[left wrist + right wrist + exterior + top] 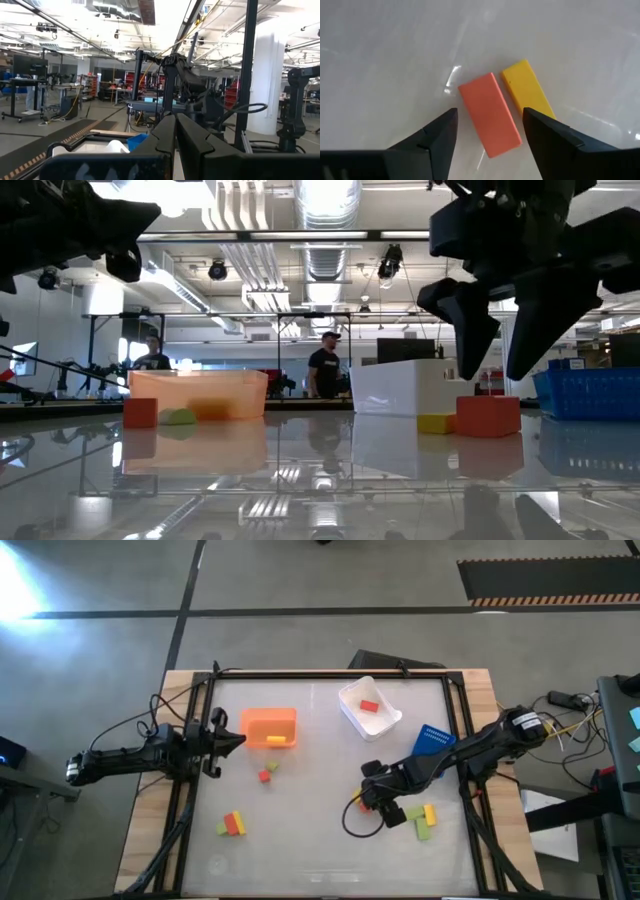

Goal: Sort & place blocks by color
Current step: Put the orange block into the white bin

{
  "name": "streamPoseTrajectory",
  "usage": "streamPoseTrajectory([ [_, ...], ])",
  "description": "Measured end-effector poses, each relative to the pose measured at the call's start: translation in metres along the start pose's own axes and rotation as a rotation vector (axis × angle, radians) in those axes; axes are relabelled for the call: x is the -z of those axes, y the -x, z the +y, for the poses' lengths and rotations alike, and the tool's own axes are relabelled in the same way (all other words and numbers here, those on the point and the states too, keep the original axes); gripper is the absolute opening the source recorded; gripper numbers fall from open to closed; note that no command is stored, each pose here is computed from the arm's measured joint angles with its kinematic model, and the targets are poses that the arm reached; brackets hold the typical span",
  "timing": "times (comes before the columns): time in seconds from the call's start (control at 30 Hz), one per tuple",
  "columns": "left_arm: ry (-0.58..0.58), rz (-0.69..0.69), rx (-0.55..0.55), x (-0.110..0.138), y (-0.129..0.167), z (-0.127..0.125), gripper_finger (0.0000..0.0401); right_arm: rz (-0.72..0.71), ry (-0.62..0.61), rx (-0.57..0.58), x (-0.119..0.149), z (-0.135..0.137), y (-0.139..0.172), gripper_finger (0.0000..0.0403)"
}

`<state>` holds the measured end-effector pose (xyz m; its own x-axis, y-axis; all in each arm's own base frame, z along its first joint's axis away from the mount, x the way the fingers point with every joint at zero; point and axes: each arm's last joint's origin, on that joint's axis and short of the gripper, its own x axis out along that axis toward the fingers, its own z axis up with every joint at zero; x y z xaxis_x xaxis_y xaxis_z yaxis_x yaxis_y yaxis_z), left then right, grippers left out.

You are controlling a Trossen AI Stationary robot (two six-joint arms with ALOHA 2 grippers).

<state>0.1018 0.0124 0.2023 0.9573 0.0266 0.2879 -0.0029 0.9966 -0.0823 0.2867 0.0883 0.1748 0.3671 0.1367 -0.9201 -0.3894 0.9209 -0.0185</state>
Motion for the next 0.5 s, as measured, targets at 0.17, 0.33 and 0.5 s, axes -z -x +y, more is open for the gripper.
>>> streamPoseTrajectory([
  [0.17,-0.001,-0.006,0.000,-0.001,0.000,0.000,0.0000,0.013,0.003,-0.002,0.009,0.001,-0.014,0.0206],
  [0.33,-0.002,-0.014,0.001,-0.002,0.000,0.000,0.0000,0.048,0.014,-0.009,0.014,0.001,-0.029,0.0183],
  [0.5,-0.002,-0.018,-0.003,-0.002,-0.001,0.000,0.0000,0.062,0.020,-0.020,0.015,0.001,-0.034,0.0118],
])
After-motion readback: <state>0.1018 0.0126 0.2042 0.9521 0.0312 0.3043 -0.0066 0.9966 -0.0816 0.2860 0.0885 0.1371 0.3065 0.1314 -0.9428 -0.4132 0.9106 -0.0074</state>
